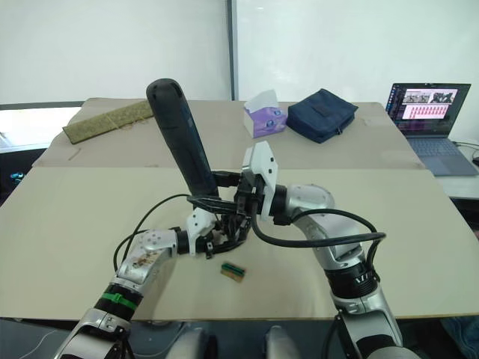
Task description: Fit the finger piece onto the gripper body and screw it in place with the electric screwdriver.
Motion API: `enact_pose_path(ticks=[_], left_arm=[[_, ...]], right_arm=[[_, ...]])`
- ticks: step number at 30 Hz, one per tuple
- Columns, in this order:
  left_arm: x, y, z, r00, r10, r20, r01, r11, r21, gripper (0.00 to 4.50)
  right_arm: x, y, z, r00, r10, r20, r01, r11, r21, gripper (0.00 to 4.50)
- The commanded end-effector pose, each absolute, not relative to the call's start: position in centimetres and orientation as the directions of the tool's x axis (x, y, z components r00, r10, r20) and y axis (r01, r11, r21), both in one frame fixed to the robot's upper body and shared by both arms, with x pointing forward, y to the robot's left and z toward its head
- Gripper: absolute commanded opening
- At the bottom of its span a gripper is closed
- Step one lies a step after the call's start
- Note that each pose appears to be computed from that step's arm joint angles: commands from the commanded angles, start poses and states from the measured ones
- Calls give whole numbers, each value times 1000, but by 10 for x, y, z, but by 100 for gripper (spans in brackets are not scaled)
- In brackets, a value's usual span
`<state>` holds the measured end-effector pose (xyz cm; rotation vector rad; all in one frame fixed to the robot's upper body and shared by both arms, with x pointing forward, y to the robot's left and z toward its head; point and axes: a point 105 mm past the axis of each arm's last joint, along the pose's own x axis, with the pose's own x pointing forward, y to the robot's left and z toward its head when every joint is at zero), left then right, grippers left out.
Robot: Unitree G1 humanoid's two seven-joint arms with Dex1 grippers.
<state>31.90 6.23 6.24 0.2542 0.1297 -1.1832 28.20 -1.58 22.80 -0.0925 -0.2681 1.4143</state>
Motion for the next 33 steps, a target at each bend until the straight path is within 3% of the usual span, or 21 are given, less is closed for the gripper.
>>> enact_pose_path(ticks=[1,10,33], left_arm=[[307,65,32,328,-884,-333,942,334,39,228],[305,68,31,335,-880,-336,939,343,37,228],[306,71,30,346,-874,-342,934,356,36,228]], right_arm=[[282,-17,232,121,979,162,-958,158,-239,193],[289,-24,207,168,979,117,-960,189,-207,193],[293,-17,176,147,989,24,-977,149,-154,193]])
